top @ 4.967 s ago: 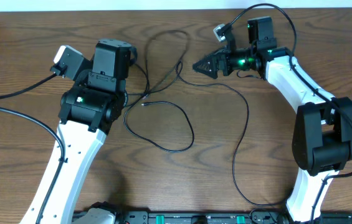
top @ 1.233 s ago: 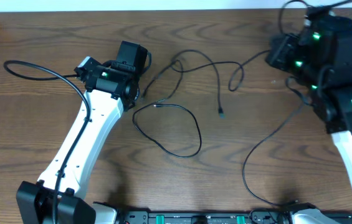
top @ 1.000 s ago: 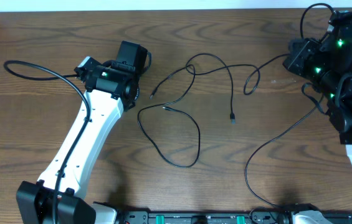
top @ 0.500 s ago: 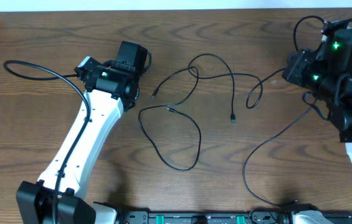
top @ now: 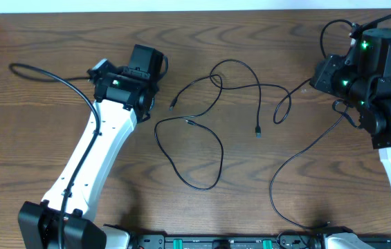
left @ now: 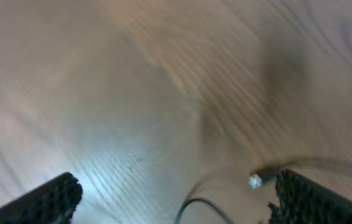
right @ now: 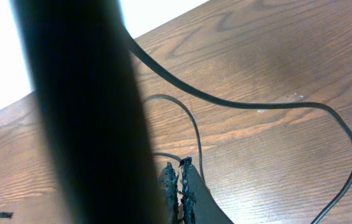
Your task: Untangle cables
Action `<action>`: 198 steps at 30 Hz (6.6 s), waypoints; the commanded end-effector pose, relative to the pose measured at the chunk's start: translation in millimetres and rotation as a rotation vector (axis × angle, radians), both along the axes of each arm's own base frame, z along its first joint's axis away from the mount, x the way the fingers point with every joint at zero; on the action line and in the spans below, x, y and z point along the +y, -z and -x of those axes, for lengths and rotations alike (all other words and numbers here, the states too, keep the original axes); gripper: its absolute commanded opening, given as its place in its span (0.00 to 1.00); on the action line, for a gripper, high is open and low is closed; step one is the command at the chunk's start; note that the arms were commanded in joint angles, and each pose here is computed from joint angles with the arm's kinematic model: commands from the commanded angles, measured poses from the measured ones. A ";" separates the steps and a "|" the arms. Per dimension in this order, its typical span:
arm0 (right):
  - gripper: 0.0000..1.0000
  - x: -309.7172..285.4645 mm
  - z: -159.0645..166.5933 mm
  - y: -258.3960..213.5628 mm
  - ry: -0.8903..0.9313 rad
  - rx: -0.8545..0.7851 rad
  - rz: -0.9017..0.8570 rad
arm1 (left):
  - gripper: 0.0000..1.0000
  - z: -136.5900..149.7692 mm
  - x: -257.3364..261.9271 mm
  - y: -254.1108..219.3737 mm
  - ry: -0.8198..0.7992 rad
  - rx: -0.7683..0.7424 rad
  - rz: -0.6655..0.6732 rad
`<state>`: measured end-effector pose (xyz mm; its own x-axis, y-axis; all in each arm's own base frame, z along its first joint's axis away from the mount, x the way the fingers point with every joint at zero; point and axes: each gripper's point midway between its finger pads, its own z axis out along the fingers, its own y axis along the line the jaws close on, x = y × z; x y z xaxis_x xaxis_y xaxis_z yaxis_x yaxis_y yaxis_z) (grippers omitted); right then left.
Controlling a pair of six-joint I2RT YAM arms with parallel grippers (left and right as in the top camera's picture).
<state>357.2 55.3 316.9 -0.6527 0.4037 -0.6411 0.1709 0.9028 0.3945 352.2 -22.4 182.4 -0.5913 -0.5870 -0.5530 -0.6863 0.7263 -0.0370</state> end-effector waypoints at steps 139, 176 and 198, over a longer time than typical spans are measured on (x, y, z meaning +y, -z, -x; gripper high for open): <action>0.01 -5.0 -1.5 1.7 0.011 0.004 0.026 | 0.08 -106.4 6.4 -5.8 0.384 -0.260 0.509; 0.01 -38.3 -9.9 -6.7 0.197 -0.045 0.107 | 0.08 -36.7 24.3 42.5 0.433 0.073 0.473; 0.01 -88.7 27.6 42.4 0.323 0.233 0.414 | 0.08 -17.5 4.2 71.2 0.611 0.168 0.424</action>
